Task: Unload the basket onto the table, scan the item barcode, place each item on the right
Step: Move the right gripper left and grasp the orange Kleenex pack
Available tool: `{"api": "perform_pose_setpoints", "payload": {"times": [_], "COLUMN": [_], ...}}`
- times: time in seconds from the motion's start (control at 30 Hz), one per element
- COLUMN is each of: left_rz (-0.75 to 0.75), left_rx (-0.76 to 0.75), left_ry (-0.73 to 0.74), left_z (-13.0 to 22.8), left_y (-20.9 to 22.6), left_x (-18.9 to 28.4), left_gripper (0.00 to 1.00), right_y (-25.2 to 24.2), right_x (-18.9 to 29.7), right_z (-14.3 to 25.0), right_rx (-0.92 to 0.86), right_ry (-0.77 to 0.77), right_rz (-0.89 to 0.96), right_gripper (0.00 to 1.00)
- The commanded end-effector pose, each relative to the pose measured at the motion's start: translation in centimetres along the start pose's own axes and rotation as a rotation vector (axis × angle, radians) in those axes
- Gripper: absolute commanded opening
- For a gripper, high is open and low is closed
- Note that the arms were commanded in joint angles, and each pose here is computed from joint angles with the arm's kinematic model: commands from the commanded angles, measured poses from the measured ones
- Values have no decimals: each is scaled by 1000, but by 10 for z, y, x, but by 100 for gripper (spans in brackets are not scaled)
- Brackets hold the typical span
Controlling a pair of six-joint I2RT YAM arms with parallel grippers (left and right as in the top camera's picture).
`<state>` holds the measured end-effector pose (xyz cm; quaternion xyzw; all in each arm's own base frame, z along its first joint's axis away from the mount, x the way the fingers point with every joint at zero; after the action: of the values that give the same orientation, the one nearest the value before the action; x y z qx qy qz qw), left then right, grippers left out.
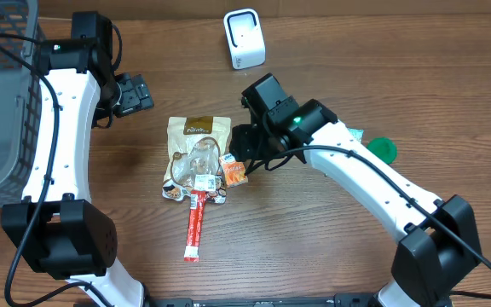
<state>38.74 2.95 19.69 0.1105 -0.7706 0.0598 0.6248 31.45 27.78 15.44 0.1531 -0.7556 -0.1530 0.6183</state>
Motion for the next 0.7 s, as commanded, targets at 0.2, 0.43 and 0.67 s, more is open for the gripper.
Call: {"api": "perform_pose_setpoints", "payload": {"times": [0.2,0.43,0.67], "left_rz": [-8,-7,-8], "left_rx": [4,4,5], "left_ry": [-12,-12,-12], "left_z": [-3,-3,-3], "left_y": [3,3,3], "left_x": [2,2,2], "left_gripper": [100,100,100], "right_y": [-1,-1,-12], "right_x": [0,-9,-38], "right_z": [3,1,4], "right_rx": [8,14,24], "right_ry": [9,-7,-43], "right_rz": [9,-6,-35], "right_gripper": [62,61,43]}}
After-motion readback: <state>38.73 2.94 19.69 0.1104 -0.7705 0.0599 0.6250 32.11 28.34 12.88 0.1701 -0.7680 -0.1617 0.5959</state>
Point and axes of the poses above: each gripper's point midway between its finger pads, its own x axis back along the fingers, its own y axis along the line the jaws close on, z = x × y, the point moved 2 cm from there along x, back along the fingers, and after that the axes turned 10 degrees about -x, right-handed, at the moved point
